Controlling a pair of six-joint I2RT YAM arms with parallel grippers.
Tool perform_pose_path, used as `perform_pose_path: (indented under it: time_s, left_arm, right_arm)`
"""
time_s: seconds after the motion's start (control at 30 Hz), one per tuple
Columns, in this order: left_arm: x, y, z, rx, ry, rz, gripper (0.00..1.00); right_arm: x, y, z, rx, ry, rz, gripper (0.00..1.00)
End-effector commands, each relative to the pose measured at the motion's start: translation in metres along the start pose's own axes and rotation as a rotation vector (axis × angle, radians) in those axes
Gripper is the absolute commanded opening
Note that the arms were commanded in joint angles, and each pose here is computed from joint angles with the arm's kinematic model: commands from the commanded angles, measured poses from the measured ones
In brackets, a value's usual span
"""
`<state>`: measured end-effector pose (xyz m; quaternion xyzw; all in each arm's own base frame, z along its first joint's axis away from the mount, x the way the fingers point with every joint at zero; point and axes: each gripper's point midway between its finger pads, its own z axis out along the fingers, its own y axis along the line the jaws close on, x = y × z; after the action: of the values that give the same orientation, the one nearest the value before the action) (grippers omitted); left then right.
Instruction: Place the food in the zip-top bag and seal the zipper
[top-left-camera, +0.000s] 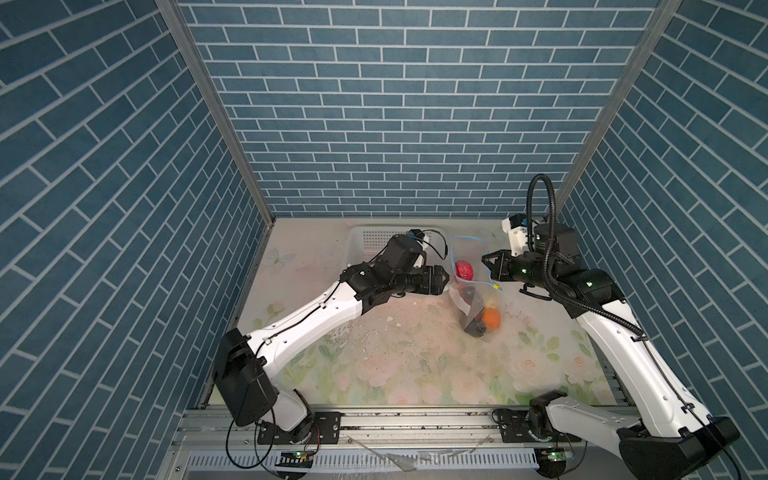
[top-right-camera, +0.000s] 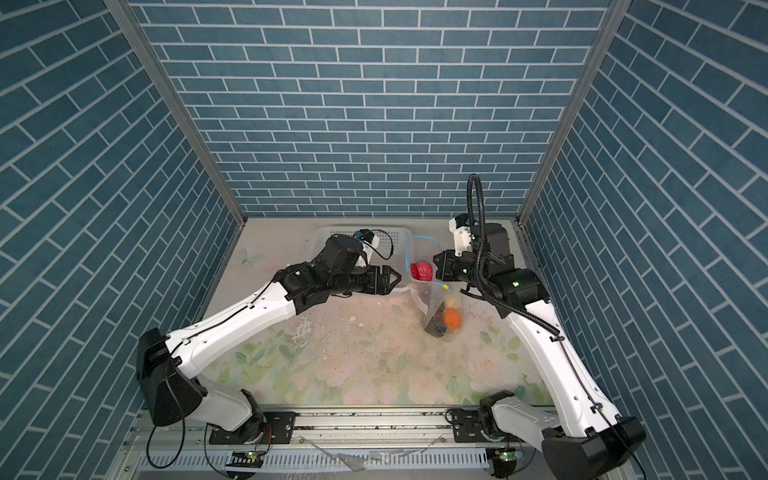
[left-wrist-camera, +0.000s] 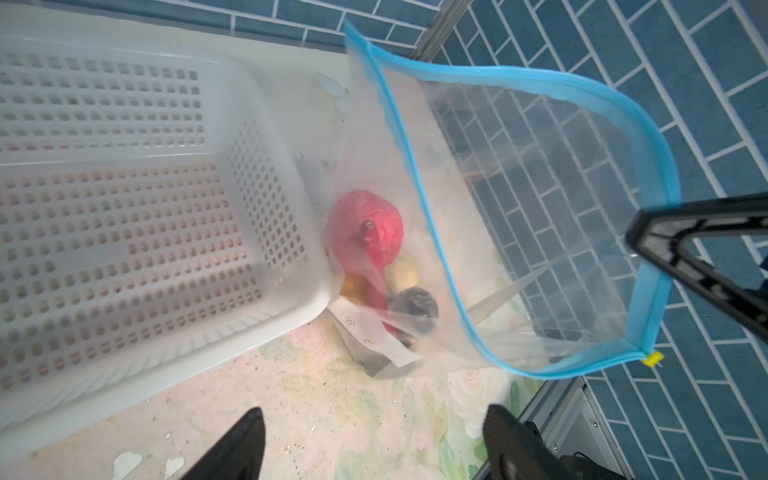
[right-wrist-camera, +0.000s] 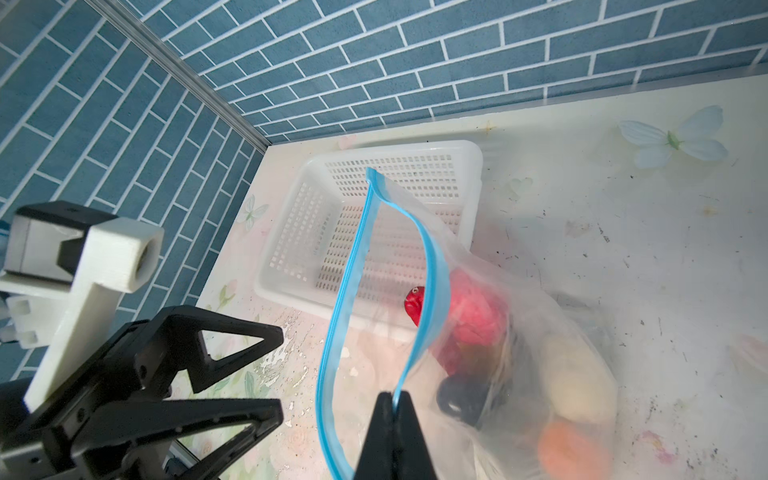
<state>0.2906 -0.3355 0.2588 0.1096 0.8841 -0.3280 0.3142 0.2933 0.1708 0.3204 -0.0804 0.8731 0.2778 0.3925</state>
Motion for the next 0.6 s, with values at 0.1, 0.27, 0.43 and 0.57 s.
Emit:
perform_pose_path:
  time_s: [0.1,0.27,0.43,0.57]
  left_arm:
    - [0.026,0.059,-0.004,-0.138,0.013,-0.118,0.99]
    - [0.051,0.089,0.001,-0.185,0.059,-0.216,0.99]
    - [0.057,0.099,0.025,-0.095,0.066,-0.314,0.99]
    - [0.053,0.101,0.040,-0.074,0.053,-0.319,0.99]
  right_arm:
    - [0.002,-0.001,0.006,-0.012,-0.006,-0.031,0.00]
    - [0.003,-0.002,0.007,-0.011,-0.002,-0.035,0.00]
    - [0.001,0.001,0.008,-0.024,-0.006,-0.032,0.00]
    - [0.002,0.000,0.009,-0.023,-0.001,-0.029,0.00]
